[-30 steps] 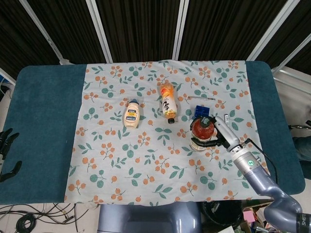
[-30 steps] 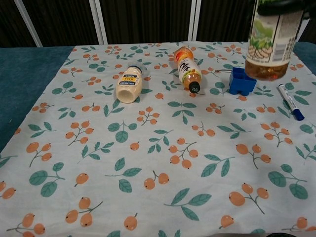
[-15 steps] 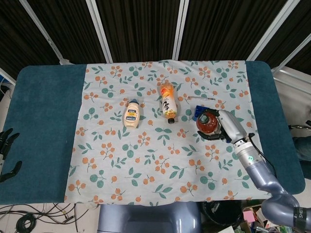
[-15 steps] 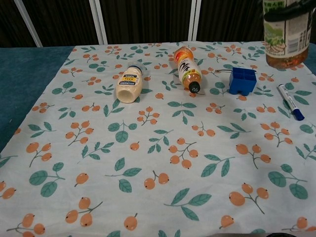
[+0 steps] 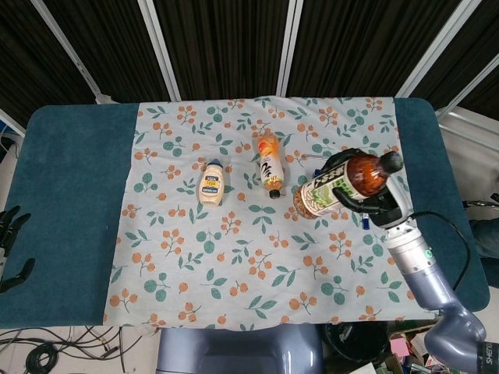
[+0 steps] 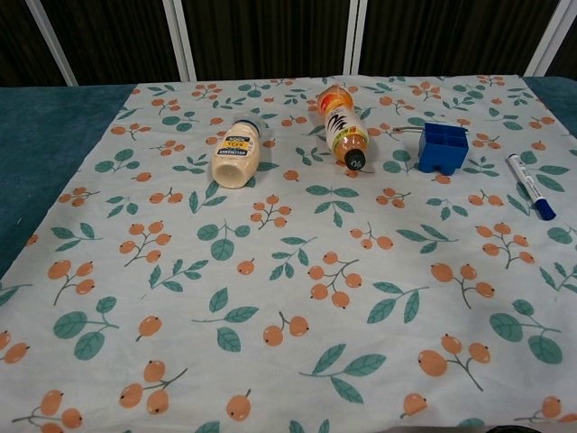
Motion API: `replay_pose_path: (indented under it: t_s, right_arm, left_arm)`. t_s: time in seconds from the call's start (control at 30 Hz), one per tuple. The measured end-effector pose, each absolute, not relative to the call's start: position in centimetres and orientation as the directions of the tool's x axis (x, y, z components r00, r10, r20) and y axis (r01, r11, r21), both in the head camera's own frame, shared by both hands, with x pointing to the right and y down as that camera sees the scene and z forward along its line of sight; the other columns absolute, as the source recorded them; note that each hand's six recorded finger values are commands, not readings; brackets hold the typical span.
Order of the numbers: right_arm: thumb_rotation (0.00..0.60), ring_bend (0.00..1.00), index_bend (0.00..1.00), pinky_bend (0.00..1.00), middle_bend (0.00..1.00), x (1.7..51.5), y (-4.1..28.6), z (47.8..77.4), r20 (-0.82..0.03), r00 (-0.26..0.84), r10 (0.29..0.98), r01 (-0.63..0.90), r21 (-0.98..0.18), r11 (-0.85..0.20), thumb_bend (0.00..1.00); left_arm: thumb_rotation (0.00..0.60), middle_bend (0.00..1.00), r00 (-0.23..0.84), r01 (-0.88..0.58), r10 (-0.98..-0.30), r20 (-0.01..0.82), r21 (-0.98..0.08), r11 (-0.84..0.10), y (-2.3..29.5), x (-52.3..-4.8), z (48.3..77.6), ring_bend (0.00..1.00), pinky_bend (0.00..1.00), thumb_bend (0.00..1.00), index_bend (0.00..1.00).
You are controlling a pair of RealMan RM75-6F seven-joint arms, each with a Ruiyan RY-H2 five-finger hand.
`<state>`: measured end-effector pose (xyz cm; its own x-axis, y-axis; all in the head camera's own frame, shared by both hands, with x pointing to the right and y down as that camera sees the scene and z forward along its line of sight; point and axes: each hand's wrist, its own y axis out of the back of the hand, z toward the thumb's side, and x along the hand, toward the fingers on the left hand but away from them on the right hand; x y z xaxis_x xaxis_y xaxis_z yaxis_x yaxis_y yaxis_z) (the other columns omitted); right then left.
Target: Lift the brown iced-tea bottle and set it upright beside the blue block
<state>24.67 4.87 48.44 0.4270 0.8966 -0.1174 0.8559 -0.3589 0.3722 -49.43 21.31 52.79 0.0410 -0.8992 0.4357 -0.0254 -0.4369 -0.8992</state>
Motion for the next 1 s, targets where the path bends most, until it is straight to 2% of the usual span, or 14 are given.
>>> replay_pose_path:
  t_s: [0.13,0.2,0.37,0.47,0.57,0.67,0.7,0.8,0.9,1.0]
  right_arm:
    - [0.6,0.65,0.6,0.78,0.6,25.5,4.9,47.1,-0.03,0.445,0.895,0.763,0.536,-0.361,0.54]
    - [0.6,0.65,0.6,0.78,0.61,25.7,5.0,47.0,-0.017,0.455,0.89,0.725,0.587,-0.359,0.54]
    - [0.6,0.66,0.6,0.79,0.61,26.2,5.3,48.2,-0.062,0.47,0.881,0.74,0.571,-0.354,0.54]
    - [0.6,0.66,0.6,0.79,0.61,26.4,5.4,49.3,-0.108,0.472,0.875,0.805,0.457,-0.378,0.54]
    - [0.6,0.66,0.6,0.79,0.61,26.8,5.5,50.5,-0.151,0.459,0.875,0.874,0.255,-0.415,0.54]
    - [0.6,0.65,0.6,0.79,0.61,27.0,5.6,51.8,-0.188,0.434,0.881,0.897,-0.006,-0.442,0.54]
    - [0.6,0.65,0.6,0.79,0.61,27.0,5.6,52.4,-0.204,0.421,0.884,0.887,-0.11,-0.448,0.54]
    - [0.6,0.66,0.6,0.79,0.61,27.1,5.9,54.2,-0.248,0.389,0.887,0.827,-0.329,-0.455,0.54]
    - [0.6,0.65,0.6,0.79,0.61,27.0,6.5,56.3,-0.297,0.354,0.887,0.758,-0.464,-0.458,0.54]
    - [0.6,0.65,0.6,0.78,0.6,26.8,7.2,58.9,-0.334,0.312,0.889,0.722,-0.525,-0.45,0.54]
  left_arm:
    - [0.6,0.0,0.042,-0.023,-0.898,0.437,-0.899,-0.438,21.3,-49.4,52.9,0.01,0.06,0.37,0.1]
    - [0.6,0.0,0.042,-0.023,-0.899,0.437,-0.899,-0.438,21.4,-49.4,52.9,0.01,0.06,0.37,0.1]
    - [0.6,0.0,0.037,-0.022,-0.898,0.438,-0.898,-0.439,21.4,-49.4,52.9,0.01,0.06,0.37,0.1]
    - [0.6,0.0,0.035,-0.021,-0.897,0.441,-0.897,-0.442,21.4,-49.5,52.9,0.01,0.06,0.37,0.1]
    - [0.6,0.0,0.035,-0.02,-0.896,0.442,-0.896,-0.443,21.4,-49.5,52.9,0.01,0.07,0.37,0.1]
    - [0.6,0.0,0.034,-0.019,-0.896,0.443,-0.896,-0.444,21.4,-49.5,52.9,0.01,0.08,0.37,0.1]
    - [0.6,0.0,0.034,-0.02,-0.896,0.443,-0.896,-0.444,21.4,-49.5,52.9,0.01,0.08,0.37,0.1]
    - [0.6,0.0,0.033,-0.02,-0.896,0.443,-0.896,-0.444,21.3,-49.5,52.9,0.01,0.08,0.37,0.1]
    - [0.6,0.0,0.033,-0.02,-0.895,0.445,-0.895,-0.445,21.3,-49.6,52.9,0.01,0.08,0.37,0.1]
    - [0.6,0.0,0.033,-0.019,-0.895,0.445,-0.895,-0.446,21.3,-49.6,52.9,0.01,0.08,0.37,0.1]
